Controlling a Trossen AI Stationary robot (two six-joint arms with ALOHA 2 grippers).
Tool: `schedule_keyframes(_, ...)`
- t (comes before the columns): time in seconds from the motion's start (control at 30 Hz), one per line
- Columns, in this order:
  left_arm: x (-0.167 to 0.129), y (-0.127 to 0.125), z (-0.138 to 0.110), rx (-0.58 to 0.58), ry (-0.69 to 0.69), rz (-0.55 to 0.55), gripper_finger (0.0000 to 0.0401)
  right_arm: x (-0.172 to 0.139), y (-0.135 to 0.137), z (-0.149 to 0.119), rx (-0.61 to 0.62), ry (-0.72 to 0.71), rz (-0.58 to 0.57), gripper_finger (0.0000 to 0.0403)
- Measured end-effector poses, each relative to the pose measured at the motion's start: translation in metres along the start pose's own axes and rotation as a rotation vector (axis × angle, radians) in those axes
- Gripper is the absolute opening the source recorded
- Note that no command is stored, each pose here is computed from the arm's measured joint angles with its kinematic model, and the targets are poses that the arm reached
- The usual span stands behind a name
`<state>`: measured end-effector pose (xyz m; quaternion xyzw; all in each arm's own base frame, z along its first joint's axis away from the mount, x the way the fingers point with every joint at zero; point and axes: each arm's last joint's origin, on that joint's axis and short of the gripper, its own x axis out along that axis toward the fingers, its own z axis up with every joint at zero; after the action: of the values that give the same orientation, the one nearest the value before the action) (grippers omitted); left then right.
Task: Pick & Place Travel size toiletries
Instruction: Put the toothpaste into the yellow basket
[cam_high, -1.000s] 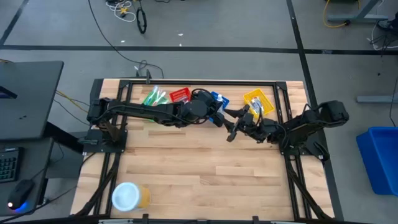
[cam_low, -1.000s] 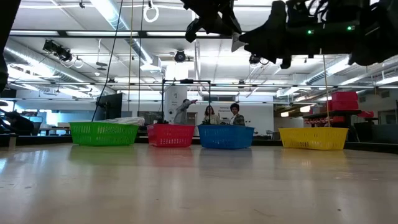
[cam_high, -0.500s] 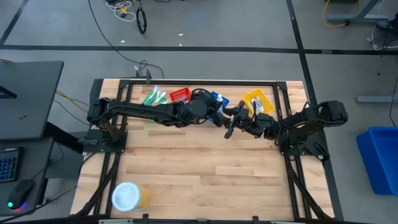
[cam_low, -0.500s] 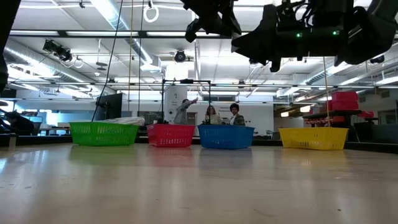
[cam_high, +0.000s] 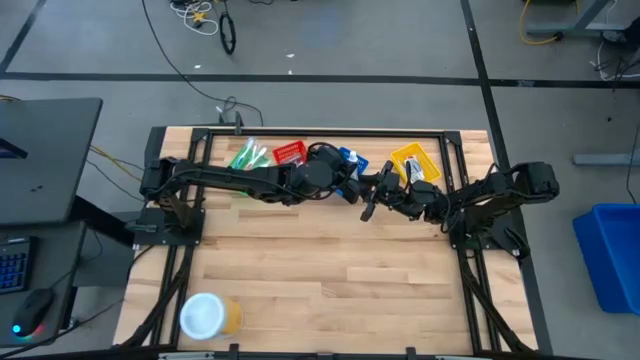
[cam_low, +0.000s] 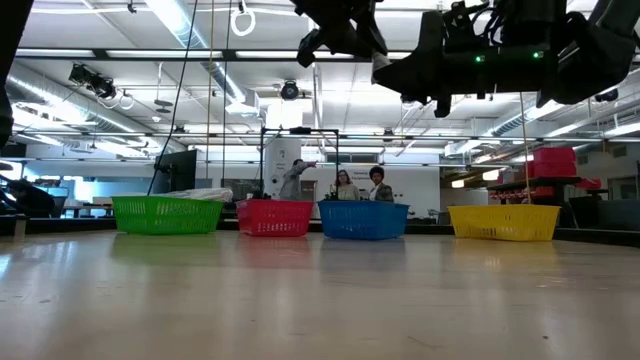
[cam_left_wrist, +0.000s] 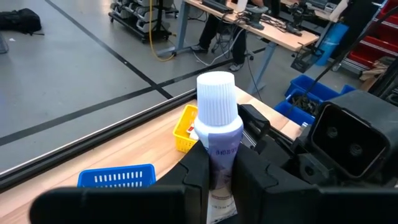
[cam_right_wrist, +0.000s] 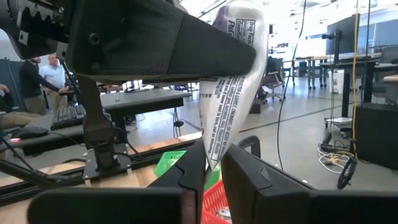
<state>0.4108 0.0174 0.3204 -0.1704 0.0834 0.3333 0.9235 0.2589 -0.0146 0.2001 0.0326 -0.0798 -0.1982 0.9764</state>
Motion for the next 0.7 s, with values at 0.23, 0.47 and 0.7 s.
schedule_keyframes(0.23,-0.0002,0.0002,0.0001,-0.004,-0.008,0.014,0.0053,0.0000,0.0000,0.0001,0.000,-0.001,-0.001,0.0034)
schedule_keyframes(0.47,0.0003,0.0008,0.0005,-0.002,-0.010,0.019,0.0065,0.0000,0.0000,0.0002,0.001,-0.001,-0.002,0.0029)
schedule_keyframes(0.7,0.0027,0.0036,0.0023,0.013,-0.011,0.017,0.0109,0.0001,-0.0001,-0.0004,-0.002,0.004,-0.003,0.0025)
